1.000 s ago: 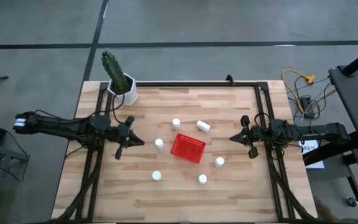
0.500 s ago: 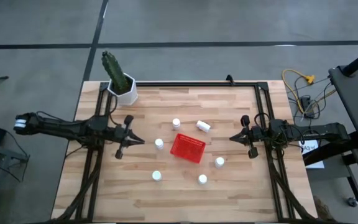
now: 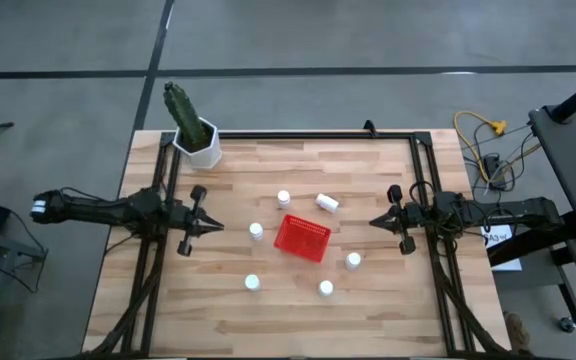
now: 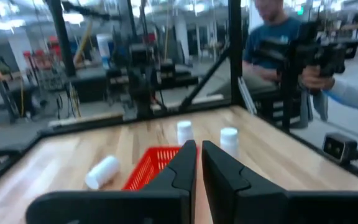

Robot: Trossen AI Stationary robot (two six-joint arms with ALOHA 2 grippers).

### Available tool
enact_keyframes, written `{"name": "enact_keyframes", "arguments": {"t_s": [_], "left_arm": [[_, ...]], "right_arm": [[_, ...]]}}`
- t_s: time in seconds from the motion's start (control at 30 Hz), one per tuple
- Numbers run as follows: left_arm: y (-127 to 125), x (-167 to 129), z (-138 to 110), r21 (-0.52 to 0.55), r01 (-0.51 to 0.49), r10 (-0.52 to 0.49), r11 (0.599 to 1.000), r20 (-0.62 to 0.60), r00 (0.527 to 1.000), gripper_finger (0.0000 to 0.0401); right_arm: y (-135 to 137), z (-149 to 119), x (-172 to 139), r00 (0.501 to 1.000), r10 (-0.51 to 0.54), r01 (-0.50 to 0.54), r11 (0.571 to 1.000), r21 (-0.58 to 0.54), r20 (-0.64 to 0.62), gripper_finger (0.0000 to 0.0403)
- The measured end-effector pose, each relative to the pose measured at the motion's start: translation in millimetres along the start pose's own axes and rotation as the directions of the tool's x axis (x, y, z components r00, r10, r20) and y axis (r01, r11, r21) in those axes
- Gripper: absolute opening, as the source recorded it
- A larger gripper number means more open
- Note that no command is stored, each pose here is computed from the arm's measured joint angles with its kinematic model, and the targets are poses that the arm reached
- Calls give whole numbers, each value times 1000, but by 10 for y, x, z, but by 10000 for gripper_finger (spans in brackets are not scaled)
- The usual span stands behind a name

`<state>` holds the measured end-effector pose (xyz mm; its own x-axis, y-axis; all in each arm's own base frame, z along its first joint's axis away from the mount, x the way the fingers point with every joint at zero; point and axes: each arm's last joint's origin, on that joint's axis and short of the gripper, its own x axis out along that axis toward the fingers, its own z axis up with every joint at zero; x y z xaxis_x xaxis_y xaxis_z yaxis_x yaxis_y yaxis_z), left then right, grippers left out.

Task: Pick and place pill bottles into a basket
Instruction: Put the white pill bottle into the red bin

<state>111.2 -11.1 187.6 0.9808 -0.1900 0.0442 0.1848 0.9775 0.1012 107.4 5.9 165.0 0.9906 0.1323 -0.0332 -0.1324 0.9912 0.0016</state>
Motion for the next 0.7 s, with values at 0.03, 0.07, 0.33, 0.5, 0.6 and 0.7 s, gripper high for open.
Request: {"name": "enact_keyframes", "arguments": {"t_s": [0.03, 0.07, 0.33, 0.5, 0.6, 0.7], "left_arm": [[-3, -15, -13, 1, -1, 1, 1000, 10, 1000, 10], [-5, -29, -19, 2, -3, 3, 1000, 22, 1000, 10], [-15, -100, -30, 4, -9, 8, 1000, 69, 998, 10], [-16, -103, -35, 3, -8, 8, 1000, 64, 998, 10], [-16, -97, -41, 2, -8, 7, 1000, 58, 998, 10], [-16, -92, -49, 0, -7, 7, 1000, 49, 999, 10]], "right_arm": [[0, 4, 0, 1000, 0, 0, 1000, -3, 4, 9], [0, 11, 1, 1000, 1, -1, 1000, -6, 12, 9], [-1, 35, 0, 999, 0, -1, 1000, 5, 37, 9], [0, 36, 0, 999, 1, -3, 998, 62, 38, 9], [1, 36, 0, 999, 6, -9, 997, 73, 38, 8], [2, 40, -1, 999, 7, -10, 997, 71, 42, 9]]}}
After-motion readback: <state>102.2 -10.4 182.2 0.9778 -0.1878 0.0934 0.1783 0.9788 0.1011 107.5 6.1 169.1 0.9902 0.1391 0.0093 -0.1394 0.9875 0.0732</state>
